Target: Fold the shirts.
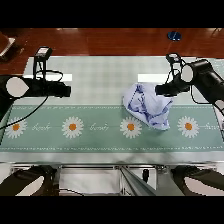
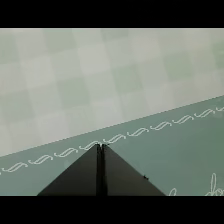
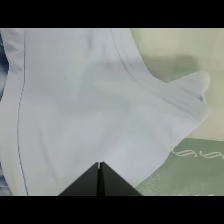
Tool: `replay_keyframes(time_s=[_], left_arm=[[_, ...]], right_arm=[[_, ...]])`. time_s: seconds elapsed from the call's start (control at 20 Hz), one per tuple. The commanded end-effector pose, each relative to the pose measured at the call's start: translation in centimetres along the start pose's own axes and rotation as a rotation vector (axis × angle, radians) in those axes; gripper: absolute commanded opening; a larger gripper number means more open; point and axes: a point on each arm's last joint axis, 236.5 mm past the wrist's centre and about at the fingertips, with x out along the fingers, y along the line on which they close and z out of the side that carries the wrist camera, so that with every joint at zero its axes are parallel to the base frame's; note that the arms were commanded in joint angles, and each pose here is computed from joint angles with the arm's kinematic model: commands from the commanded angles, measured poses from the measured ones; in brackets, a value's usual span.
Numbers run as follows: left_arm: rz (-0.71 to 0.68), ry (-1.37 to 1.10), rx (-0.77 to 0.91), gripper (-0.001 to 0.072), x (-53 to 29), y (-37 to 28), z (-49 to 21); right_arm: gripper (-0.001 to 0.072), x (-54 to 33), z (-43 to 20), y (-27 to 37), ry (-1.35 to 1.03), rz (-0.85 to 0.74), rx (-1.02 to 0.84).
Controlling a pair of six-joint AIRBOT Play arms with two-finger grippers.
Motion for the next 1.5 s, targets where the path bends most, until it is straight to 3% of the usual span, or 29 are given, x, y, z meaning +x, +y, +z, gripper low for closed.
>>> replay_keyframes(time_s=[0.0, 0.75, 1.0, 1.05, 1.1, 1.15, 1.45], left_arm=[[0.001, 0.0, 0.0, 0.0017, 0.0, 0.0, 0.0], [0.001, 0.0, 0.0, 0.0017, 0.0, 0.0, 0.0], [0.014, -0.126, -0.001, 0.0018, 0.1, 0.4, 3.0], [0.019, -0.155, -0.004, 0.0046, 0.1, 0.6, 3.7], [0.021, -0.184, -0.008, 0.0259, 0.3, 0.7, 4.4], [0.015, -0.194, -0.028, 0.0499, 0.7, 0.6, 4.7], [0.0, -0.074, -0.114, 0.0507, 5.0, 0.9, 2.2]], right_arm=[[0.0028, 0.0, 0.0, 0.0, 0.0, 0.0, 0.0], [0.0028, 0.0, 0.4, 0.3, -0.016, 0.01, 0.007], [0.003, -0.2, 3.1, 0.5, -0.13, 0.019, 0.0], [0.0148, -0.2, 4.2, 0.5, -0.177, 0.022, 0.003], [0.0417, -0.2, 5.0, 0.9, -0.21, 0.036, 0.004], [0.0416, 0.1, 5.0, 1.2, -0.206, 0.047, -0.004], [0.0414, 5.1, -3.5, 3.1, 0.15, 0.104, 0.036]])
